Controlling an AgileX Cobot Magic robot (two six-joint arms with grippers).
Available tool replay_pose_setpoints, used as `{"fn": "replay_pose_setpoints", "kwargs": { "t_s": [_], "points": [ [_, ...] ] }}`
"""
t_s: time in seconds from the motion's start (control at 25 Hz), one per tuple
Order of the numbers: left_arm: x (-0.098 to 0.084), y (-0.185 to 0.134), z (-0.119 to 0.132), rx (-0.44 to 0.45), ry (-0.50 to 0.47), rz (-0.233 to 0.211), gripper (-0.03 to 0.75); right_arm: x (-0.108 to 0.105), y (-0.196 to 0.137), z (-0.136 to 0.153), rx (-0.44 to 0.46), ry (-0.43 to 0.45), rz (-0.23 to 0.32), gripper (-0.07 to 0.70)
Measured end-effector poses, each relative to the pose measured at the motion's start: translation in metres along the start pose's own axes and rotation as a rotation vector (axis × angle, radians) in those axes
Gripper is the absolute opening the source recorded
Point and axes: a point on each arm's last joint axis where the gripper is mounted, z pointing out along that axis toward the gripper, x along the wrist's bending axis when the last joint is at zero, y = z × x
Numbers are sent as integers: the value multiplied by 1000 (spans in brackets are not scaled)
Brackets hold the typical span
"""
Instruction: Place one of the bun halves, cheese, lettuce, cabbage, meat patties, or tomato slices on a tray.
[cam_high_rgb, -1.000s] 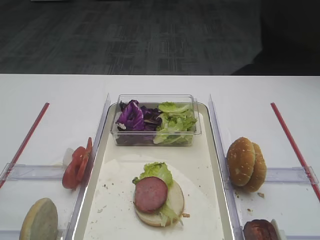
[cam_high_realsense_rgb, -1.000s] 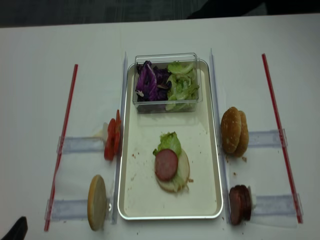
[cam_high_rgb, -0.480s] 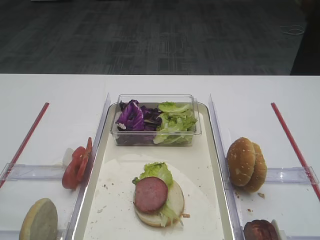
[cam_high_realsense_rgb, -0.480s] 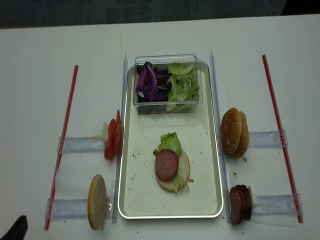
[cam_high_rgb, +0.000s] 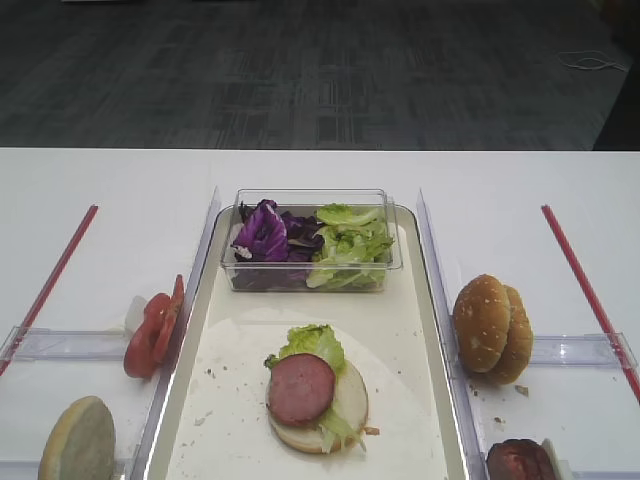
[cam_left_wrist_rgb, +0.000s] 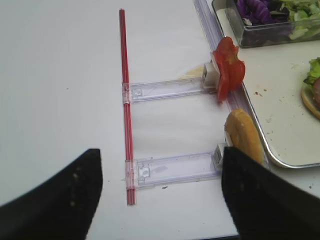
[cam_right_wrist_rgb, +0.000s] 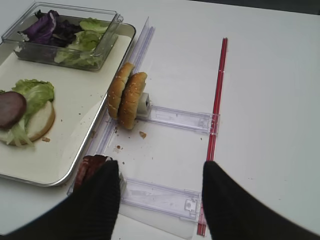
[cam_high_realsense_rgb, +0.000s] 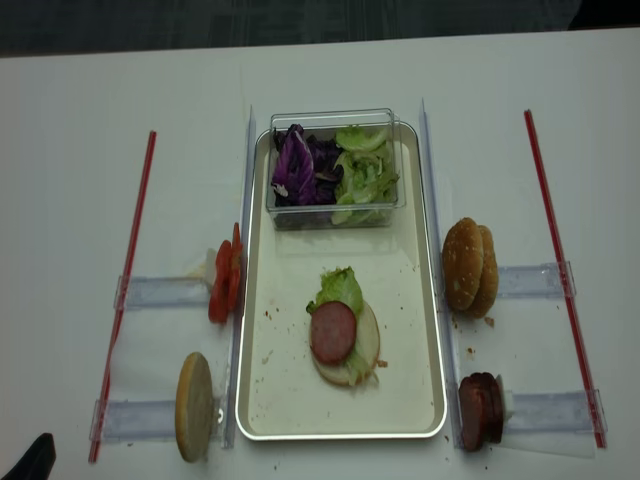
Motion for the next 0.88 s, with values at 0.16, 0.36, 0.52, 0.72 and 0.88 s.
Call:
{"fn": "replay_pose_setpoints", "kwargs": {
  "t_s": [0.16,0.36,0.52,0.72,0.88],
  "points": [
    [0,0,0,0,0,0,501,0,0,0,0,0,-2,387],
    [0,0,0,0,0,0,501,0,0,0,0,-33,12,387],
    [0,0,0,0,0,0,501,0,1,1,-1,-85,39,387],
    [0,0,0,0,0,0,501,0,1,1,-2,-91,42,387],
    [0,0,0,0,0,0,501,0,1,1,-3,-91,42,387]
  ]
}}
